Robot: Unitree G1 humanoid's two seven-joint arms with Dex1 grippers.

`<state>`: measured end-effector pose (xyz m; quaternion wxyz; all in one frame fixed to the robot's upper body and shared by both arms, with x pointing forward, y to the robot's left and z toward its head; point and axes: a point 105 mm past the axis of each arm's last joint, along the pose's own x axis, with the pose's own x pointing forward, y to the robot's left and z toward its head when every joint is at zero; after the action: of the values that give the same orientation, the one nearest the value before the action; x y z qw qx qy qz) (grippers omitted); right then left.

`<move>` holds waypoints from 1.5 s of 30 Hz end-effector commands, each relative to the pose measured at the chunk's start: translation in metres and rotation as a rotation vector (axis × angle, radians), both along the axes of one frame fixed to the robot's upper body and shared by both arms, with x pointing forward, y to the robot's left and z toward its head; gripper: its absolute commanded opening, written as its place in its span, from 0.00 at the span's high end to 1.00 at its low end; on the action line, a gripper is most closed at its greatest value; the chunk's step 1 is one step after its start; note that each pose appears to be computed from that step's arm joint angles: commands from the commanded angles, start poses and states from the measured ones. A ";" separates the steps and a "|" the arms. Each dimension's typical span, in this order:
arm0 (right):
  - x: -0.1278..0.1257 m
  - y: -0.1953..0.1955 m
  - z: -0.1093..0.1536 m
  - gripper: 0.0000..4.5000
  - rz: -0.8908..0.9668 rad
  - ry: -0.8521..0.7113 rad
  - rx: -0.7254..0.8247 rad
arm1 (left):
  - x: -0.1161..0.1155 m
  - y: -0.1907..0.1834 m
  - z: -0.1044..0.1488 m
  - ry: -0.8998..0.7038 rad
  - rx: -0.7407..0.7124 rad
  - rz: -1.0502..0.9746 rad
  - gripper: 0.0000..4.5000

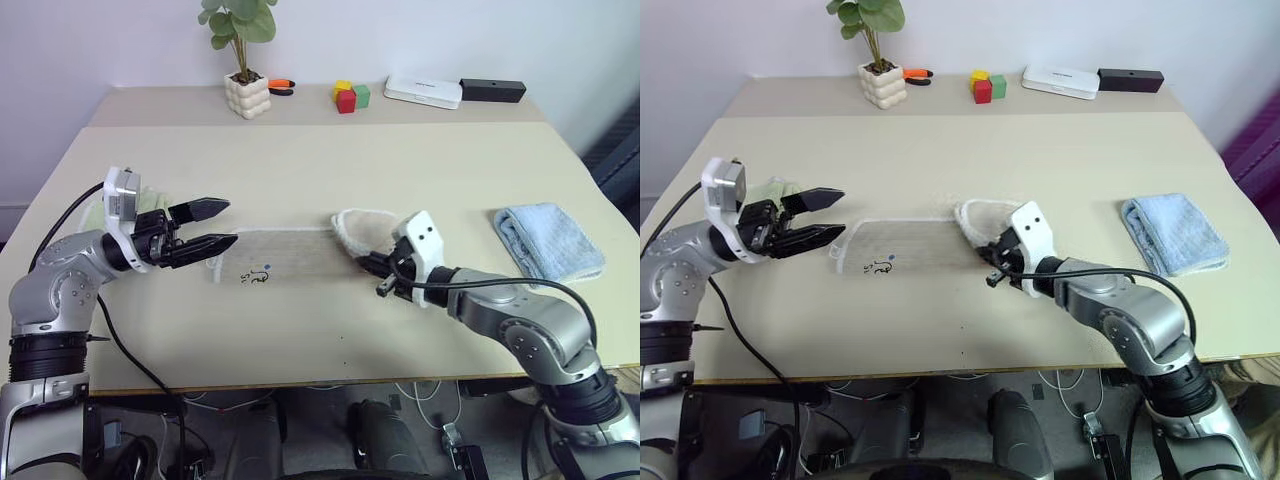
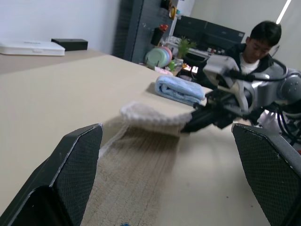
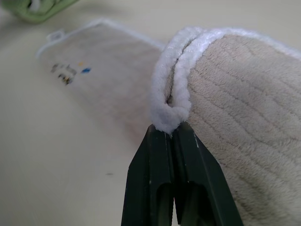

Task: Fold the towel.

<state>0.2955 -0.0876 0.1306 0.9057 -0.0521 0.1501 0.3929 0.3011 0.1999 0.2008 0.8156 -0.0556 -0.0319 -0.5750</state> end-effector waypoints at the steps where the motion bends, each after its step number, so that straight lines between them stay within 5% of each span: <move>1: 0.001 0.005 0.003 0.99 0.012 -0.042 -0.009 | -0.004 0.003 0.012 -0.043 -0.002 0.002 0.00; 16: 0.003 0.024 -0.007 0.99 0.038 -0.072 -0.042 | -0.004 0.000 0.011 -0.037 -0.004 -0.001 0.00; 19: -0.001 0.028 -0.006 0.80 0.058 -0.067 -0.027 | -0.004 -0.001 0.011 -0.035 -0.006 -0.004 0.00; 26: 0.007 0.031 0.019 0.04 0.023 -0.100 0.076 | -0.004 -0.001 0.010 -0.030 -0.009 -0.004 0.00; 27: 0.004 0.034 0.033 0.01 0.052 -0.100 0.155 | -0.004 -0.001 0.010 -0.031 -0.008 -0.004 0.00; 31: 0.009 0.020 0.092 0.01 0.048 -0.158 0.461 | -0.003 -0.001 0.010 -0.031 -0.012 -0.005 0.00; 33: 0.020 0.005 0.099 0.14 -0.027 -0.166 0.512 | -0.002 -0.002 0.010 -0.032 -0.011 -0.004 0.00; 37: 0.043 -0.016 0.079 0.51 -0.186 -0.247 0.334 | -0.001 -0.003 0.010 -0.034 -0.015 -0.007 0.00; 41: 0.060 -0.019 0.063 0.97 -0.308 -0.244 0.371 | 0.000 -0.004 0.010 -0.036 -0.015 -0.008 0.00; 45: 0.072 -0.013 0.046 0.99 -0.337 -0.307 0.300 | 0.000 -0.005 0.010 -0.038 -0.018 -0.010 0.00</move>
<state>0.3661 -0.1041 0.1674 0.9672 0.0750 -0.0064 0.2426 0.3021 0.1945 0.2025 0.8132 -0.0606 -0.0339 -0.5779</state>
